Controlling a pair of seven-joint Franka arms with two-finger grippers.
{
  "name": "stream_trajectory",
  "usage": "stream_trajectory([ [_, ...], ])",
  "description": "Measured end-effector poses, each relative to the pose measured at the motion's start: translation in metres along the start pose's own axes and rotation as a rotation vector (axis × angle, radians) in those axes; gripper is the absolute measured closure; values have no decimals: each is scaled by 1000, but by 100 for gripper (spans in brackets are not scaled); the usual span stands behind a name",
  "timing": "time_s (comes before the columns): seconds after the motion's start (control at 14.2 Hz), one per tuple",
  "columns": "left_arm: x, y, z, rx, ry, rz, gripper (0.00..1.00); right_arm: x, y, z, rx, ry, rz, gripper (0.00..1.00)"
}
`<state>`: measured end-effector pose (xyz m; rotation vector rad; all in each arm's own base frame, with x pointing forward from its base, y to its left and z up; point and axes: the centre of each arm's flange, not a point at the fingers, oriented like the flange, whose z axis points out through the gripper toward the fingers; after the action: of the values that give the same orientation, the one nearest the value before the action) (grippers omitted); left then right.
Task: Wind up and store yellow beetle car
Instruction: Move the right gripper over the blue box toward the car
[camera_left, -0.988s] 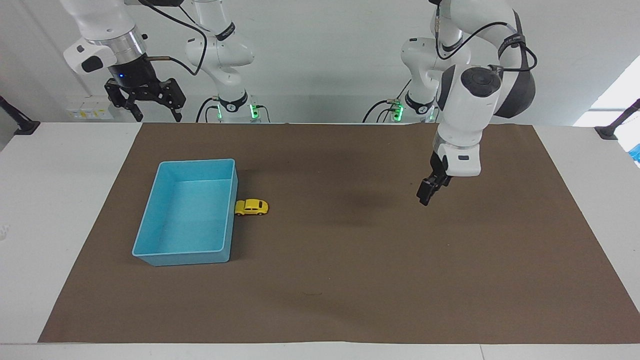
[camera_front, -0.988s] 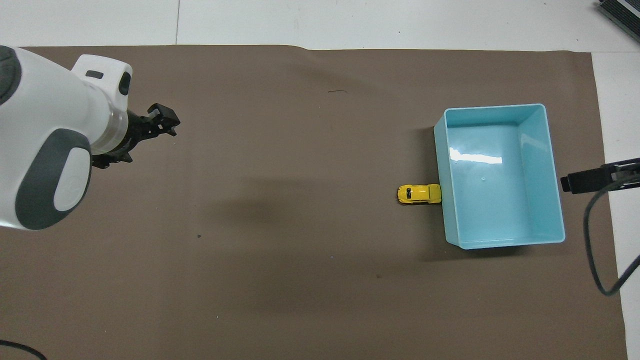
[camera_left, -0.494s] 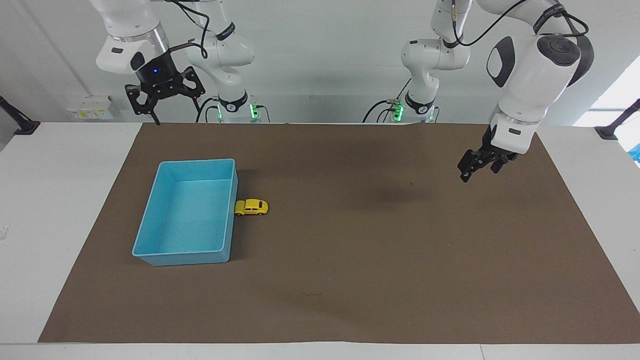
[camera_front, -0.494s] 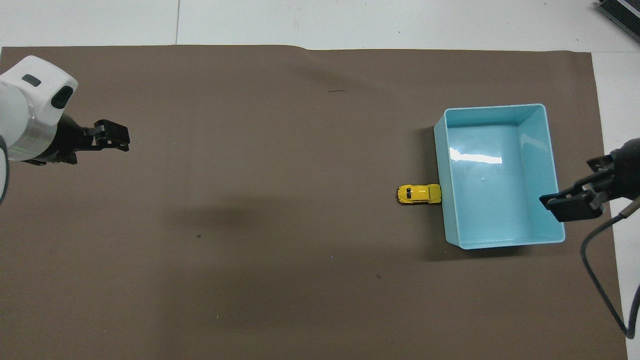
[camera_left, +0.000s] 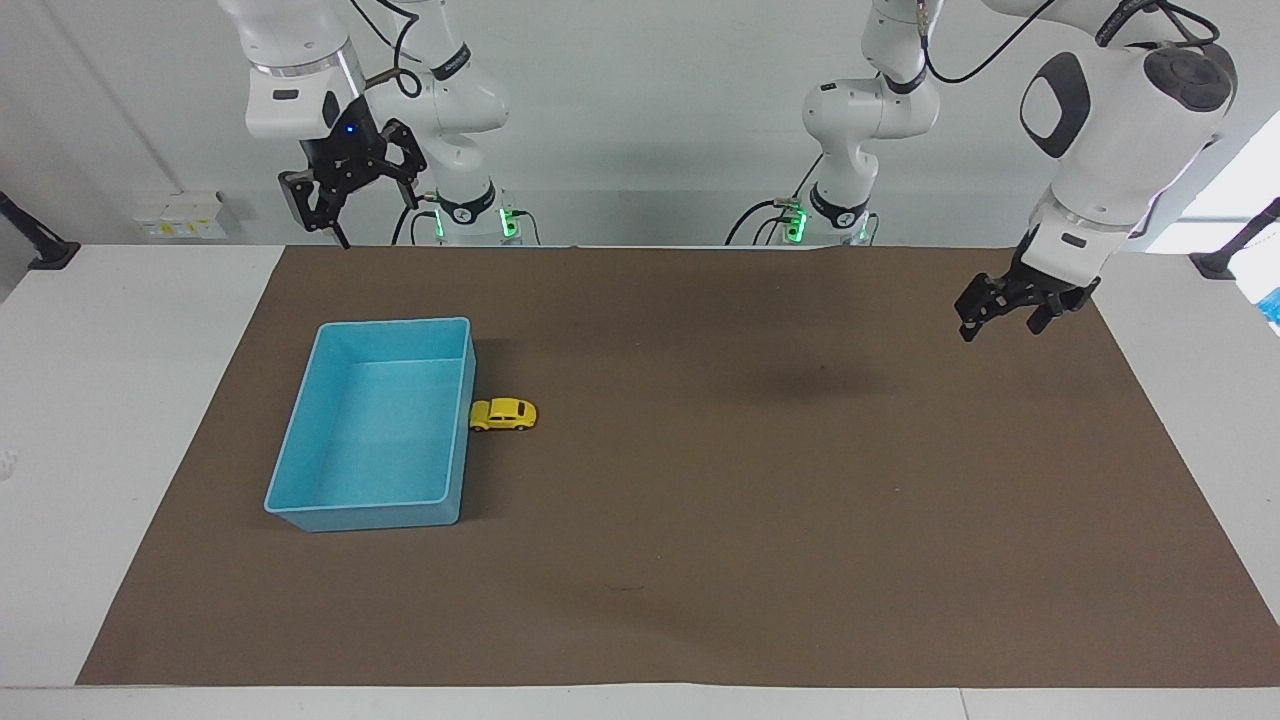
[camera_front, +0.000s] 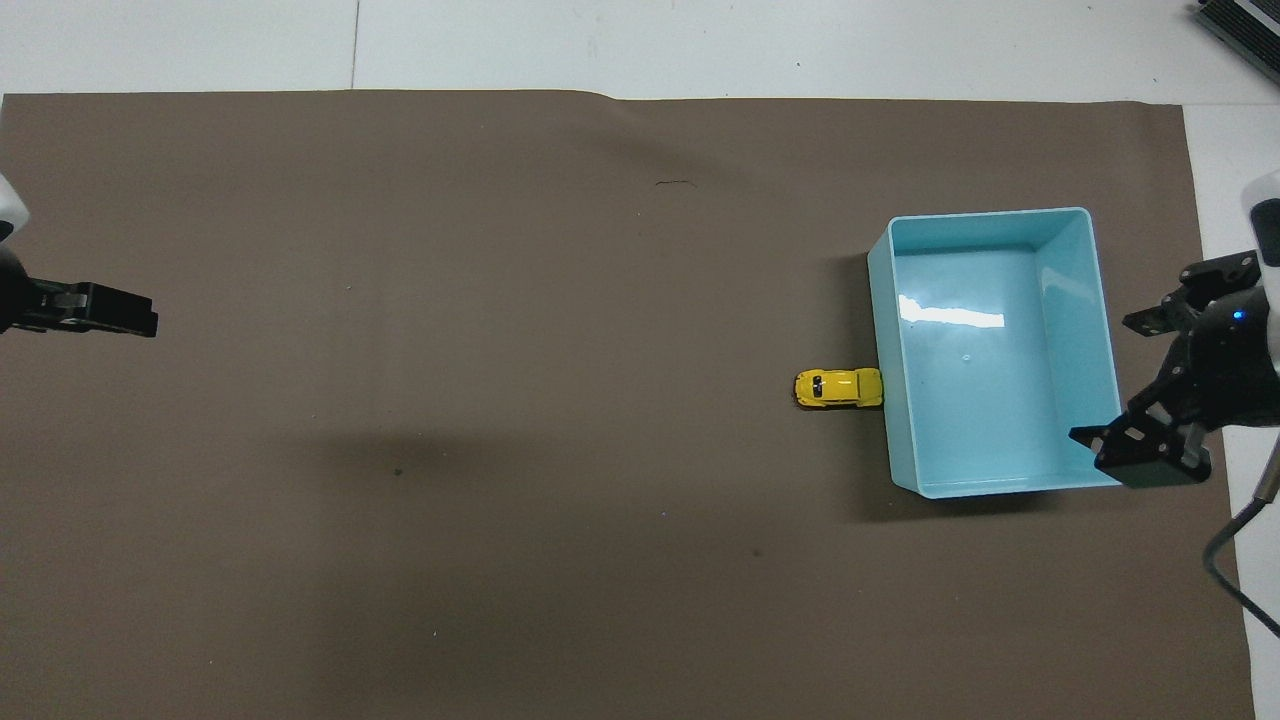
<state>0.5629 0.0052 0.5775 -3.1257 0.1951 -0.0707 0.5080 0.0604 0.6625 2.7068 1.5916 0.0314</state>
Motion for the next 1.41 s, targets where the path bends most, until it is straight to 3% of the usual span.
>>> stream_trajectory([
  [0.28,-15,6,-48,2,-1,35,0,10,-6,4,6,-4,-204,0],
  [0.71,-37,29,-100,3,-16,75,0,50,-20,30,19,-12,-402,0],
  [1.41,-48,59,-86,1,-68,132,0,78,-10,101,70,-35,-500,0],
])
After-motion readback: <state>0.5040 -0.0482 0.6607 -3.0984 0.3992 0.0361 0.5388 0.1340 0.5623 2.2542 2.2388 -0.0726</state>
